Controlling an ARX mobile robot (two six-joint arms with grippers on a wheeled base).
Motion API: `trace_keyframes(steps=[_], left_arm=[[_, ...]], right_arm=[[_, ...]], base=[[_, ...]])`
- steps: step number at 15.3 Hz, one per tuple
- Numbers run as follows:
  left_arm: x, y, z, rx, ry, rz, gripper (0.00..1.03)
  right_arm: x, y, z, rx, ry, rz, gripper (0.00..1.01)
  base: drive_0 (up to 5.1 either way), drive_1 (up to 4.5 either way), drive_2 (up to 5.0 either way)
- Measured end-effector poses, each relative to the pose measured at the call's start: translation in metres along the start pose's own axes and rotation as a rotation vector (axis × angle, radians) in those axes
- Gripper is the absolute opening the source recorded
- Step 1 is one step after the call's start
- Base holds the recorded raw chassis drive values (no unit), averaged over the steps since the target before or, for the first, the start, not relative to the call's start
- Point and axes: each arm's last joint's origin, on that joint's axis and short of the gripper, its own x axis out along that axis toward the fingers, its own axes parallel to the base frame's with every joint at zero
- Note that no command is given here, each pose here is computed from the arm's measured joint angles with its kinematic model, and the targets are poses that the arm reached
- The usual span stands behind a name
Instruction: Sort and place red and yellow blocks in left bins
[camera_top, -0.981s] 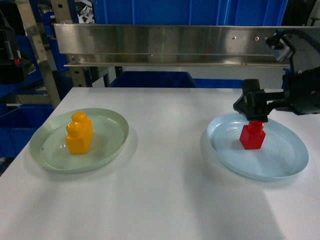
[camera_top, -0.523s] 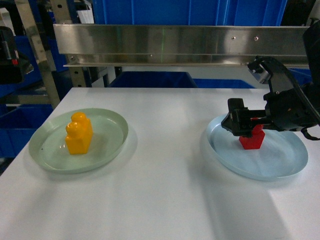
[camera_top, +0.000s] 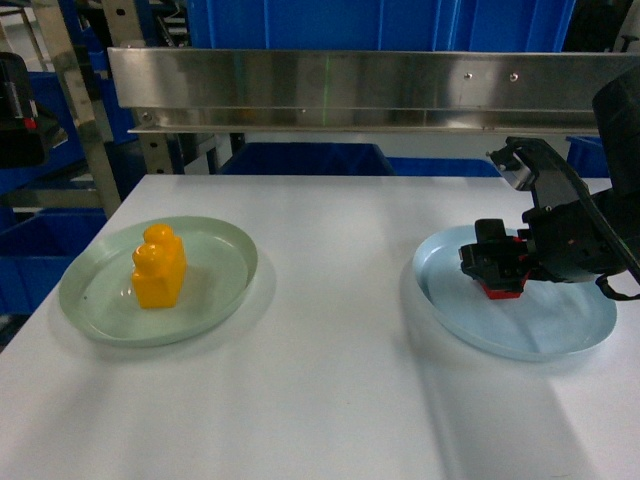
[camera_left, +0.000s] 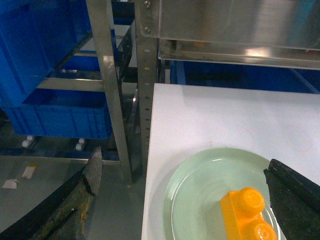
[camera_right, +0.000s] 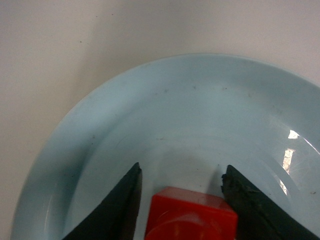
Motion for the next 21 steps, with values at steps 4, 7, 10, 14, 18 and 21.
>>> trace_keyframes(steps=[4,7,10,14,18,21], left_arm=[[0.000,0.000,0.000,0.000,0.000,0.000,0.98],[0.000,0.000,0.000,0.000,0.000,0.000,0.98],[0.000,0.000,0.000,0.000,0.000,0.000,0.98],[0.000,0.000,0.000,0.000,0.000,0.000,0.98],[0.000,0.000,0.000,0.000,0.000,0.002,0.98],[0.000,0.000,0.000,0.000,0.000,0.001,0.98]], right_arm=[[-0.018,0.001,-0.003,0.011,-0.056,-0.006,0.29],[-0.112,0.008,0.019,-0.016,-0.325,-0.064,0.29],[-0.218,0.019,-0.021,0.002,-0.437,-0.158,0.29],[-0.272,0.044,-0.067,-0.017,-0.442,-0.153,0.29],[-0.261,0.036,-0.078,-0.035,-0.401,-0.183,0.29],[-0.262,0.036,-0.078,-0.057,-0.401,-0.192,0.29]], base=[[0.0,0.00,0.0],[0.0,0.00,0.0],[0.0,0.00,0.0],[0.0,0.00,0.0],[0.0,0.00,0.0],[0.0,0.00,0.0]])
